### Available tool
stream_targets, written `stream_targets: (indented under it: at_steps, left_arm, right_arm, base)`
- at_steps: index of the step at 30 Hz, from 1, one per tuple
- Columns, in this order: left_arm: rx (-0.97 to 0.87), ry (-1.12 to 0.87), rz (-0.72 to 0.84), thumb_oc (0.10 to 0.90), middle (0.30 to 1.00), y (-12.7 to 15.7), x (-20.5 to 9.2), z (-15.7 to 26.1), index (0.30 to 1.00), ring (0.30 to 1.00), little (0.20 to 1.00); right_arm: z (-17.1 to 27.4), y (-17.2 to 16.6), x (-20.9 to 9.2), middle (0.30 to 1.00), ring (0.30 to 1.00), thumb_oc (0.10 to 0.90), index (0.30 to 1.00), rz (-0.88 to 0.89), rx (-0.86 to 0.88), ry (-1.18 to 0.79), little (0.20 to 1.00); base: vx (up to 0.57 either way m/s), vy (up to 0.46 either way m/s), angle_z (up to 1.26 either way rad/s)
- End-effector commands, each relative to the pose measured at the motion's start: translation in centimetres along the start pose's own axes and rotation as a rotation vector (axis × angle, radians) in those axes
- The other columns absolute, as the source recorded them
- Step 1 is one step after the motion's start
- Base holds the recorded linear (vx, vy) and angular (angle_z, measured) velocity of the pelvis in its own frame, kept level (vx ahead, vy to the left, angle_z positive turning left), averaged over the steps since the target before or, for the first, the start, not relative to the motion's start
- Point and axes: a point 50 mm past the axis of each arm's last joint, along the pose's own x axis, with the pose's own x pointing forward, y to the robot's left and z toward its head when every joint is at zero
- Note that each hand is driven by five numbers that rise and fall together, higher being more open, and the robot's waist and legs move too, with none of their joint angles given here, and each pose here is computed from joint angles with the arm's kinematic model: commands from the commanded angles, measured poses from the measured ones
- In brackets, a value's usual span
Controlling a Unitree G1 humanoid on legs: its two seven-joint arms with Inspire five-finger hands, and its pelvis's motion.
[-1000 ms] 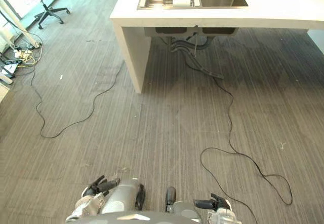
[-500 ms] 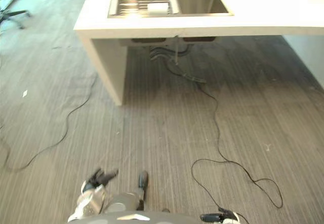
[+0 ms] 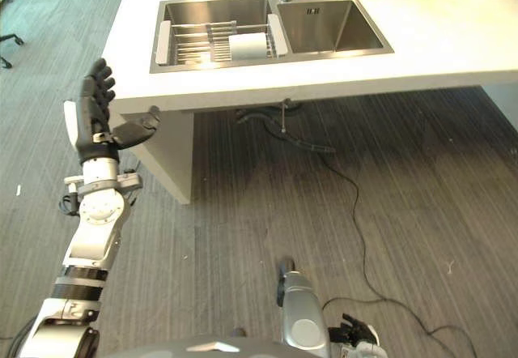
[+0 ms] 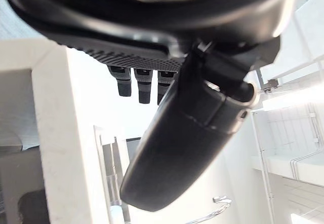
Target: Place the dishes in the dishwasher.
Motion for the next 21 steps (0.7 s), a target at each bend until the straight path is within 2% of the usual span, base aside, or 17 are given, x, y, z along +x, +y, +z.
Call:
stream_targets:
  at_steps: [1, 4, 7, 11, 19, 21]
  left_arm:
    - [0.093, -0.179, -0.012, 0.8, 0.9, 0.9, -0.1, 2.8, 0.9, 0.9, 0.9]
    - [0.136, -0.188, -0.02, 0.8, 0.9, 1.0, -0.4, 2.7, 0.9, 0.9, 0.9]
    - [0.155, -0.203, 0.036, 0.8, 0.9, 2.6, -0.4, 3.0, 0.9, 0.9, 0.9]
    - [0.109, -0.29, 0.097, 0.8, 0.9, 2.9, 0.0, 5.0, 0.9, 0.9, 0.9]
    - [0.067, -0.439, 0.118, 0.8, 0.9, 2.3, 0.4, 8.1, 0.9, 0.9, 0.9]
    - [0.066, -0.451, 0.075, 0.8, 0.9, 1.6, 0.4, 8.4, 0.9, 0.9, 0.9]
  right_arm:
    - [-1.6, -0.8, -0.1, 0.9, 0.9, 0.8, 0.9, -0.061, -0.031, 0.086, 0.9]
    - [-1.9, -1.4, -0.2, 0.9, 0.9, 0.8, 0.9, -0.062, -0.121, 0.106, 0.9]
    - [-1.1, -2.7, -0.1, 0.9, 0.9, 0.8, 0.9, -0.095, -0.123, 0.088, 0.9]
    - [2.6, -3.4, 0.5, 0.9, 0.9, 0.8, 0.9, -0.141, -0.087, -0.01, 0.9]
    - [3.5, -3.1, 0.5, 0.9, 0.9, 0.8, 0.9, -0.12, -0.049, -0.065, 0.9]
    - [2.6, -2.7, 0.5, 0.9, 0.9, 0.8, 0.9, -0.11, -0.034, -0.037, 0.9]
  base:
    - [0.19, -0.125, 0.56]
    - [0.21, -0.177, 0.17]
    - [0.2, -0.311, -0.01]
    - [0.09, -0.164, -0.19]
    - [0.18, 0.042, -0.23]
    - [0.17, 0.057, -0.23]
